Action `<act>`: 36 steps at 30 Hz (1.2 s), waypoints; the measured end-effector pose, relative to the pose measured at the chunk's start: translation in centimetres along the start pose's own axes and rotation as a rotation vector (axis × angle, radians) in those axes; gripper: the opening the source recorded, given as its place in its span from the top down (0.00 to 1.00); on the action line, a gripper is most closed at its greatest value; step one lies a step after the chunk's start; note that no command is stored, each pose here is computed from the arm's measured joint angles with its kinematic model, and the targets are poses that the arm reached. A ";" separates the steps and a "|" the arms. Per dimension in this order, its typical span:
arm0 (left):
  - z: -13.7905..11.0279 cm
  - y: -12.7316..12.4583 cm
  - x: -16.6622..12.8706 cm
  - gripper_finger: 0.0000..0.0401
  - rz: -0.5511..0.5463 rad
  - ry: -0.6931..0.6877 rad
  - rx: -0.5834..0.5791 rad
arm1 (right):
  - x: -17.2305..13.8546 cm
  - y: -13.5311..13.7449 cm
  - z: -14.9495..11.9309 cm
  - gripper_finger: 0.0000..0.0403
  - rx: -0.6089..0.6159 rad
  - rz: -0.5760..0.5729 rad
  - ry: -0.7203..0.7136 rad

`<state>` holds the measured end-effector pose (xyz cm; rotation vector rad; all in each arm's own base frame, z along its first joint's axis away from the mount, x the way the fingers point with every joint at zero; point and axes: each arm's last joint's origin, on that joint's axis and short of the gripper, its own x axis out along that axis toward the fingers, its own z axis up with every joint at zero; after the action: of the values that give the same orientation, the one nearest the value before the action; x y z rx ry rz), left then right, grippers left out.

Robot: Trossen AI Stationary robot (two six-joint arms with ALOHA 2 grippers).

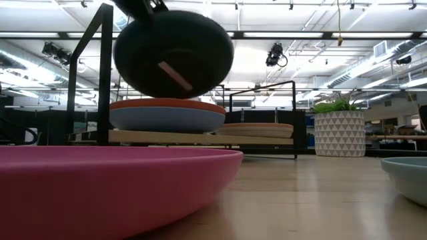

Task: Place and stack plates onto a shelf
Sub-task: Stack the dark blue plate on top of the orange plate on the shelf, then stack the white plate on top of the brown plate on the shelf

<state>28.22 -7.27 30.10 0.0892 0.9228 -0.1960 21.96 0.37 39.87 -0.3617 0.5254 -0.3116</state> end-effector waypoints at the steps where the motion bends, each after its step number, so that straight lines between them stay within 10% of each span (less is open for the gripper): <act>1: 0.0 -0.2 0.4 0.96 -0.003 0.011 0.001 | 0.0 0.0 0.0 0.71 -0.001 0.001 0.002; 14: -0.4 0.2 2.8 0.93 0.047 0.107 -0.056 | 0.1 0.0 0.0 0.71 0.001 0.008 -0.002; 26: 0.5 1.1 2.7 0.67 0.119 0.011 -0.065 | 0.5 0.4 -0.1 0.71 0.008 0.039 -0.023; 36: 1.0 1.3 2.2 0.70 0.114 -0.035 0.187 | 2.7 3.5 -2.6 0.71 0.083 0.280 -0.036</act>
<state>30.56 -6.45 28.92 0.3092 0.8604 -0.1774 23.50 1.82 35.19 -0.2091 0.5186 -0.0564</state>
